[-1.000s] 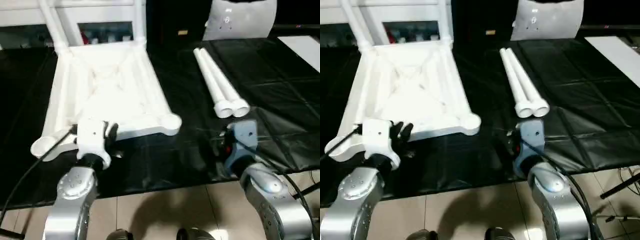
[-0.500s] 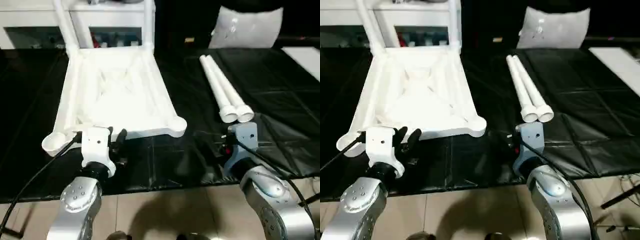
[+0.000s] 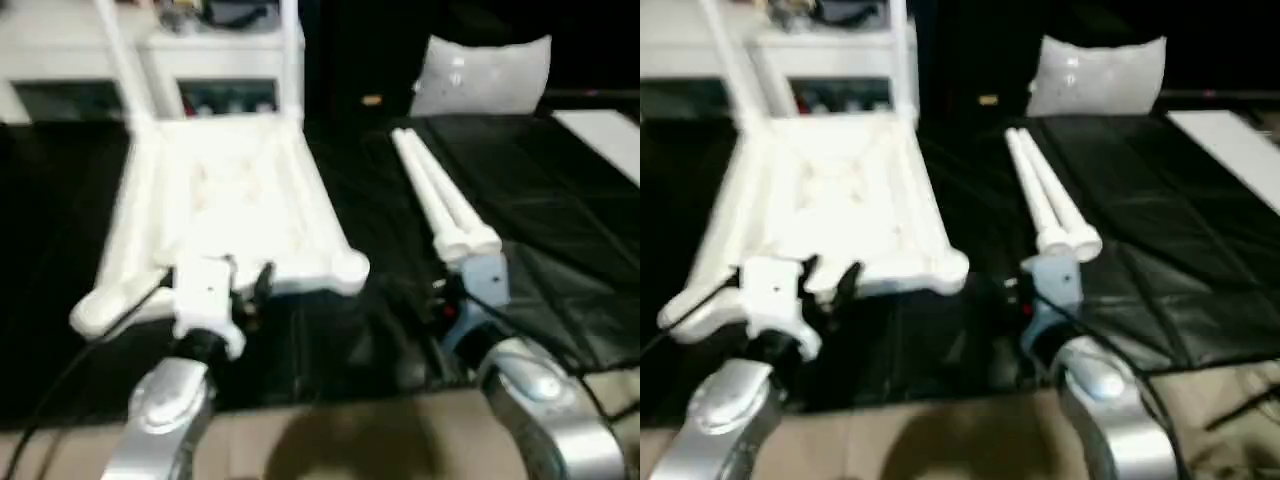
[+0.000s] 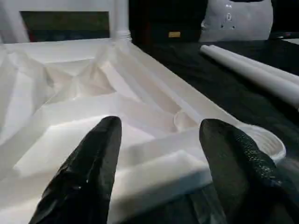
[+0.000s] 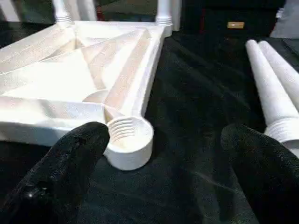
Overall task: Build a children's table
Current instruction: Rotate table base
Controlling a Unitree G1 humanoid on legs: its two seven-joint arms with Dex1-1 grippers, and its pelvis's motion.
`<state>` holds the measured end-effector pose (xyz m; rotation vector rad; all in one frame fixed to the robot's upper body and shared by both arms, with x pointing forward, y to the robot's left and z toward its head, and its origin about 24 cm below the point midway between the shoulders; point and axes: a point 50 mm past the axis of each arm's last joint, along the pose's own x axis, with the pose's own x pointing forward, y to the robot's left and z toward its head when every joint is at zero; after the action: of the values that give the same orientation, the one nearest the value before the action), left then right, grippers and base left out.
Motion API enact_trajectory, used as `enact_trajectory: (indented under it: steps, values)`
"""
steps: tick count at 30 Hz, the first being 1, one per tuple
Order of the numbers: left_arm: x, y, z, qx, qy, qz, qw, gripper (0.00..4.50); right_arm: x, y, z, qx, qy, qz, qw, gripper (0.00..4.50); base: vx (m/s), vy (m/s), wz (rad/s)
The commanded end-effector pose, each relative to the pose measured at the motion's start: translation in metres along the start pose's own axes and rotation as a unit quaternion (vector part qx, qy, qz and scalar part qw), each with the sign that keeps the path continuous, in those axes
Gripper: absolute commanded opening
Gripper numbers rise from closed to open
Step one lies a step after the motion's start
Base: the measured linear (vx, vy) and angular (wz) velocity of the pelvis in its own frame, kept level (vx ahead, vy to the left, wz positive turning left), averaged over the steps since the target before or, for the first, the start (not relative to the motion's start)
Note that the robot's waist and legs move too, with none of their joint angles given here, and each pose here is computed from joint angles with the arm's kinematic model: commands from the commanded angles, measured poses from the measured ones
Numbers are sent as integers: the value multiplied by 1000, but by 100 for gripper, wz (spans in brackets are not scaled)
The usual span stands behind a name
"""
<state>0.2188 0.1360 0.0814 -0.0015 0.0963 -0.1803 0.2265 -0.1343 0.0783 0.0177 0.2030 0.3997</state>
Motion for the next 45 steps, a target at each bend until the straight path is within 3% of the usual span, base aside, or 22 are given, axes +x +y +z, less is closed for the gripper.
enact_trajectory:
  steps: [1, 10, 16, 33, 40, 43, 45]
  values:
    - [2, -4, 0, -1, 1, -5, 1000, 329, -3, -2, 2, -8, -5, -5, 1000, 450, 115, 15, 4]
    - [1, -3, -1, 0, 4, -5, 1000, 409, -1, -3, 2, -26, -1, -7, 1000, 450, 116, -8, 5]
    - [1, -2, -2, 0, 6, -2, 1000, 439, 0, -1, 3, -24, -2, -6, 1000, 450, 32, -38, -5]
    - [4, 1, 2, 16, 3, -5, 1000, 439, 5, -4, 5, -26, -4, -22, 999, 450, 95, 17, 4]
    - [1, -4, 7, 19, -5, -62, 998, 439, 22, -26, 14, -60, 44, -85, 994, 450, -1, -39, -2]
    - [3, -3, 11, 40, 9, -127, 991, 439, 47, -42, 19, -57, 96, -108, 988, 450, -25, 5, 0]
    - [4, -4, 12, 59, 25, -165, 984, 439, 58, -48, 23, -47, 108, -106, 987, 450, -45, 11, 0]
